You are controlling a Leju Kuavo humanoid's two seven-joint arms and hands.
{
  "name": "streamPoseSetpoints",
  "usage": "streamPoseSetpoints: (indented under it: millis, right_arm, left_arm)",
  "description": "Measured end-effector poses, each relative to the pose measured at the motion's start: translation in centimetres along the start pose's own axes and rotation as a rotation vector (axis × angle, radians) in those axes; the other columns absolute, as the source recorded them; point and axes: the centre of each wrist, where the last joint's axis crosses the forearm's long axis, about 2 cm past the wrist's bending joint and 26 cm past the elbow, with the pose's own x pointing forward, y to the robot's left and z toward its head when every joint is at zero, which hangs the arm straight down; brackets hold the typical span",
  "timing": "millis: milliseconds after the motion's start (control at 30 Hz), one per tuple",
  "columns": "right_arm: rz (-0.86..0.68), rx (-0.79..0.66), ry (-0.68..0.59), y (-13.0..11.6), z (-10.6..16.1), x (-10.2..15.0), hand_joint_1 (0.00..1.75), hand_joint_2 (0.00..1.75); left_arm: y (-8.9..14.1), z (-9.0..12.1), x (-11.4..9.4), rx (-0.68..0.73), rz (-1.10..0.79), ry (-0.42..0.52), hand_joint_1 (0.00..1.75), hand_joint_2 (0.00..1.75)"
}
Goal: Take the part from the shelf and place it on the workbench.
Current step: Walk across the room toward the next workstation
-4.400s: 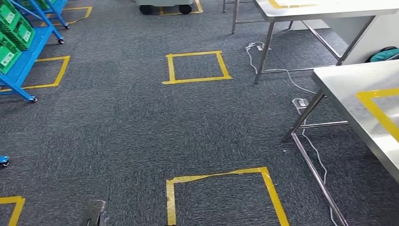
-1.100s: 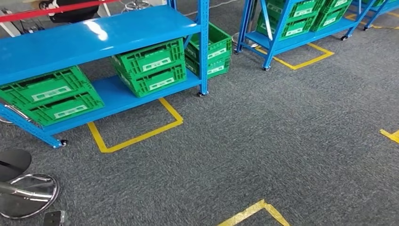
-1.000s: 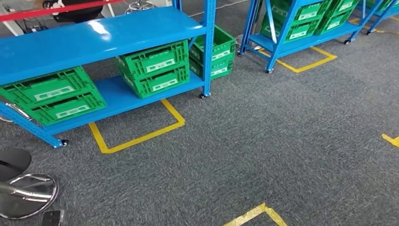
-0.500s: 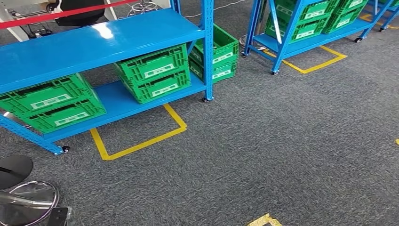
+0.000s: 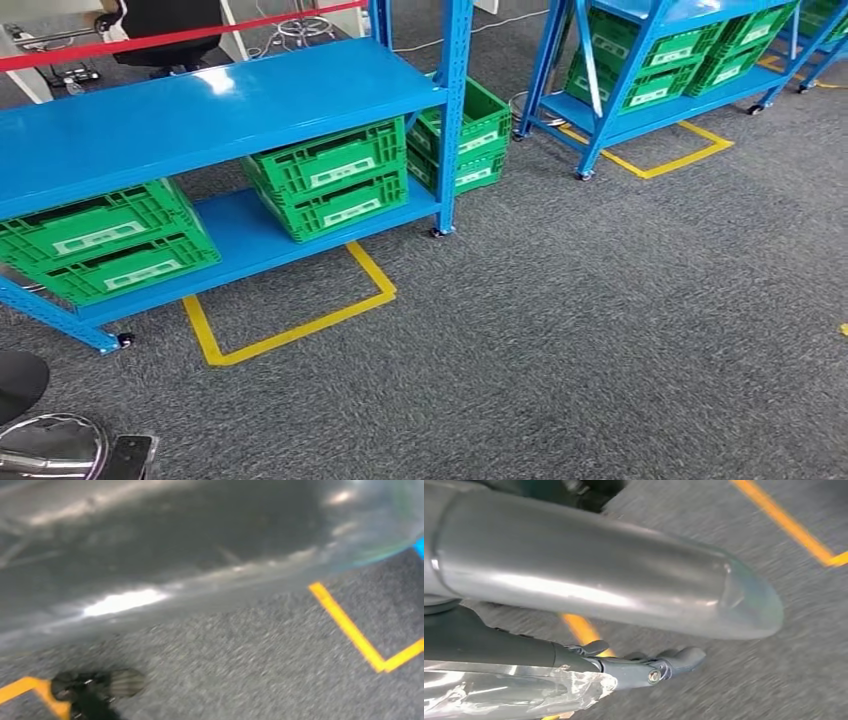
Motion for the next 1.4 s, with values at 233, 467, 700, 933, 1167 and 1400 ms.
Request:
streamPoseSetpoints:
  millis: [233,467,700,933,1167,1400]
  right_arm:
    - [-0.002,0.005,0.034,-0.9,0.0,-1.2,0.00,0.00]
    - [-0.004,-0.003,0.045,-1.5,-0.6,-1.7,0.00,0.00]
    - [-0.013,-0.017,0.052,-1.8,-0.7,-2.0,0.00,0.00]
    - [-0.026,-0.031,0.030,-2.2,-1.0,-1.9,0.00,0.00]
    - [-0.032,-0.040,0.024,-2.6,-1.0,-1.8,0.00,0.00]
    - [-0.036,-0.033,0.011,-2.8,-1.1,-1.7,0.00,0.00]
  left_arm:
    - [-0.2,0.0,0.0,-0.009,0.003,0.004,0.00,0.00]
    - [-0.2,-0.3,0.2,-0.011,-0.006,-0.004,0.00,0.00]
    - [-0.3,-0.2,0.1,-0.017,-0.008,-0.001,0.00,0.00]
    - [-0.3,-0.1,0.1,-0.022,-0.011,0.005,0.00,0.00]
    - [-0.5,-0.1,0.0,-0.029,-0.007,0.009,0.00,0.00]
    - [-0.4,0.0,0.0,-0.033,-0.009,0.012,0.00,0.00]
